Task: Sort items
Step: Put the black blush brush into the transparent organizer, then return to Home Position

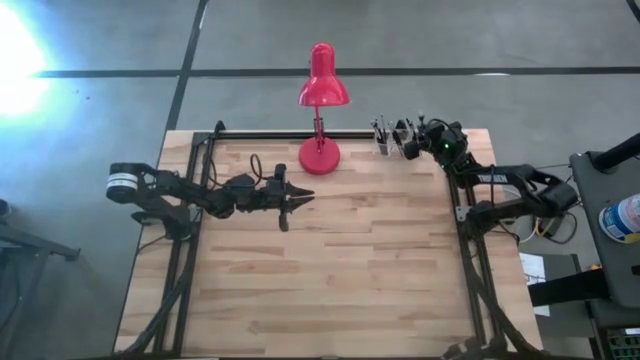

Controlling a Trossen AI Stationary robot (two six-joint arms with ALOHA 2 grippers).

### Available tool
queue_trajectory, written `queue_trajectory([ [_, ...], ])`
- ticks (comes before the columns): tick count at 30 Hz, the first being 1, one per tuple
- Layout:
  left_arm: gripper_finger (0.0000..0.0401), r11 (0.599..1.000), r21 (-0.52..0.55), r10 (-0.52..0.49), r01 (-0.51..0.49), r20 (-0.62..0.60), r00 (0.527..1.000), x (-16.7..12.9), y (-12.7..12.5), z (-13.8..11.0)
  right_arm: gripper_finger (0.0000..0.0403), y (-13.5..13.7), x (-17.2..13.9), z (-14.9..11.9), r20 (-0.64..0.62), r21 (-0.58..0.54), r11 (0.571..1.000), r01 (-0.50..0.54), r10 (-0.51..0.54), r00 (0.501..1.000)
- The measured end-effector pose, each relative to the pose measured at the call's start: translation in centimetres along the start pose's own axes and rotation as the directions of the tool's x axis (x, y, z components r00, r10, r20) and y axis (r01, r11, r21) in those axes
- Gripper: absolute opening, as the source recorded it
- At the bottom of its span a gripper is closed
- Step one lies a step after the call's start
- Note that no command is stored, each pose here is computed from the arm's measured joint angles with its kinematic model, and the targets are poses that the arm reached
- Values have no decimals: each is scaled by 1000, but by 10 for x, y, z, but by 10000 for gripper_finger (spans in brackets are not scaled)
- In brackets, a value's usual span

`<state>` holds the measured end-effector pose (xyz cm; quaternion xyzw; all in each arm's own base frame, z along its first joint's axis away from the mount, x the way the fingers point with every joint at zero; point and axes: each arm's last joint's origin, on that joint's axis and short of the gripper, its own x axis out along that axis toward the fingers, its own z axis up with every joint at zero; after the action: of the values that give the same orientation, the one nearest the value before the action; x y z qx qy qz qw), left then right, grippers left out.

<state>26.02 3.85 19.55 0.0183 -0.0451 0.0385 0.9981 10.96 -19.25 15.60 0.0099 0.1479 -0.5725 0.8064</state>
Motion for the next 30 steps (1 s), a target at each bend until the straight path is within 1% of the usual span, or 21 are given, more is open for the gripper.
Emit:
queue_trajectory([
  [5, 57, 1000, 0, 0, 0, 0, 1000, 0, 0, 0, 71, 1, 3, -4, -24, 9, 1000, -3, 3, 1000],
  [7, 57, 1000, 0, 0, 0, 0, 1000, 0, 0, 0, 75, 1, 4, -6, -36, 7, 1000, -4, 4, 999],
  [22, 57, 1000, 0, 0, 0, 0, 1000, 0, 0, 0, 13, 2, 3, -6, -42, 10, 1000, -23, 23, 999],
  [26, 57, 1000, 0, 0, 0, 0, 1000, 0, 0, 0, 8, 1, 0, -4, -50, 10, 1000, -28, 29, 998],
  [30, 57, 1000, -1, 3, -3, 0, 1000, 0, 0, 0, 8, 2, -5, 0, -39, 12, 998, -61, 62, 997],
])
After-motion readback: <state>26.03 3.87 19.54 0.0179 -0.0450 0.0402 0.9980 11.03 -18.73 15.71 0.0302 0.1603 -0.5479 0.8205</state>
